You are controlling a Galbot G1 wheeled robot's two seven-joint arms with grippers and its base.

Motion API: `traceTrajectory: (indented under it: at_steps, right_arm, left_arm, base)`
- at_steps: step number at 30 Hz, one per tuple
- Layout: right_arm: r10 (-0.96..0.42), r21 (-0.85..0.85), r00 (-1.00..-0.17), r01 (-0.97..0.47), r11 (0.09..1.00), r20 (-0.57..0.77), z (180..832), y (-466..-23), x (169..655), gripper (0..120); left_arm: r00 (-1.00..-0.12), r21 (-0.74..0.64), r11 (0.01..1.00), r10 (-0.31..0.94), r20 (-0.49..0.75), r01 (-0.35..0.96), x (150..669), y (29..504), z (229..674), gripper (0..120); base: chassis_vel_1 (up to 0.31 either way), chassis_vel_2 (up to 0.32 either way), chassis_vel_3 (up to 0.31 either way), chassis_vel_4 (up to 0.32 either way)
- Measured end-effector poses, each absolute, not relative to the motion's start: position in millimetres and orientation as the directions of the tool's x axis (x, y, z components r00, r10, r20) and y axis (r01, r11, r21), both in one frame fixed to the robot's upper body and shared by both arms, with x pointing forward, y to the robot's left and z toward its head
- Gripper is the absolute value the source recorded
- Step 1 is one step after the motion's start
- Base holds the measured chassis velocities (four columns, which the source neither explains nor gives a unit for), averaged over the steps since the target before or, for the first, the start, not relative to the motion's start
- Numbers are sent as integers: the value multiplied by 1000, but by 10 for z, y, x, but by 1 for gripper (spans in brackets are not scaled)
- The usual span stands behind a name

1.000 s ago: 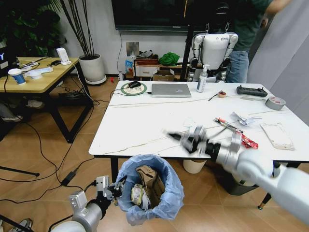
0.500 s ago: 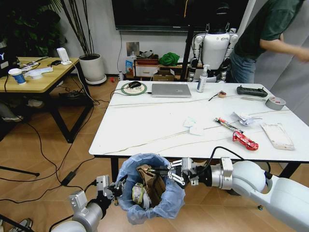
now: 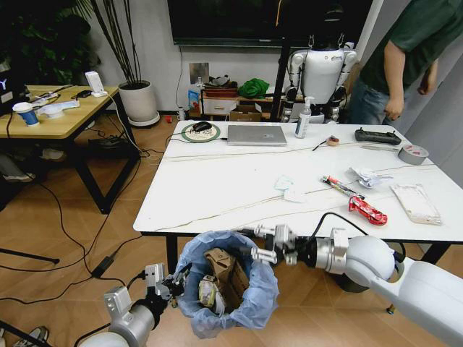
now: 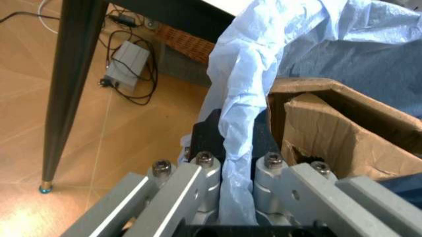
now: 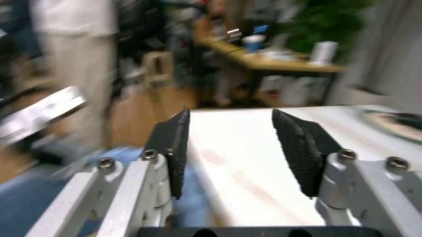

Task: Pick up the trash bin and place the trash from the table into it.

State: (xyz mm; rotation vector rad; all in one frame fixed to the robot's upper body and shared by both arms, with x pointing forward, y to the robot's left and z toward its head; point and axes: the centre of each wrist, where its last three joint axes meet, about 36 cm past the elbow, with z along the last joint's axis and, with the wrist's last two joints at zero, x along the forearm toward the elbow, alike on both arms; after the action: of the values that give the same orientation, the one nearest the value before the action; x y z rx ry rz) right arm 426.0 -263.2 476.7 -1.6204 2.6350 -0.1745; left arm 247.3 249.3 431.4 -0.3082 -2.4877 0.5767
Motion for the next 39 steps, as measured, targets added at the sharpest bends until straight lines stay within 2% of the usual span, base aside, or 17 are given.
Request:
traceTrajectory:
  at_steps: [1, 4, 6, 8, 9, 11, 15, 22, 34, 38, 39]
  right_arm:
    - [-892, -118, -452, -887, 447, 22, 4767, -2632, 4260, 48]
    - [-753, -76, -657, -749, 658, -43, 4785, -2641, 4479, 62]
    - [-619, -37, -785, -618, 785, -32, 4753, -2682, 4656, 70]
    - [-532, 3, -846, -532, 846, 7, 4695, -2705, 4753, 79]
    - [-532, 3, -846, -532, 846, 7, 4695, -2705, 4753, 79]
    - [-446, 37, -892, -444, 895, 74, 4610, -2735, 4836, 87]
    - [-348, 57, -918, -343, 937, 190, 4442, -2783, 4905, 99]
    - [-260, 77, -904, -249, 965, 340, 4223, -2814, 4989, 100]
    - [-239, 92, -893, -221, 971, 382, 4077, -2879, 5181, 100]
    - [-238, 83, -888, -223, 971, 393, 4001, -2961, 5207, 90]
    - [-237, 81, -888, -223, 971, 393, 3993, -2975, 5211, 82]
  left_arm:
    - [-816, -464, 881, 334, 472, 93, 2473, 2493, 4314, 2]
    - [-814, -457, 885, 330, 478, 90, 2459, 2513, 4309, 2]
    - [-815, -454, 887, 327, 478, 89, 2457, 2526, 4315, 2]
    - [-817, -453, 887, 326, 476, 90, 2458, 2529, 4324, 2]
    - [-817, -453, 887, 326, 476, 90, 2458, 2529, 4324, 2]
    - [-819, -454, 886, 326, 473, 91, 2459, 2528, 4336, 2]
    - [-821, -454, 886, 326, 470, 92, 2459, 2529, 4349, 2]
    - [-821, -450, 888, 321, 472, 88, 2447, 2547, 4355, 2]
    - [-820, -450, 889, 320, 474, 87, 2451, 2556, 4349, 2]
    - [-819, -450, 889, 321, 475, 87, 2457, 2562, 4343, 2]
    - [-819, -450, 889, 321, 475, 87, 2458, 2565, 4343, 2]
  base:
    - [0, 0, 0, 0]
    - [0, 0, 0, 0]
    - [0, 0, 0, 0]
    - [0, 0, 0, 0]
    - [0, 0, 0, 0]
    - [0, 0, 0, 0]
    - [0, 0, 0, 0]
    - [0, 0, 0, 0]
    - [0, 0, 0, 0]
    - [0, 0, 0, 0]
    - [0, 0, 0, 0]
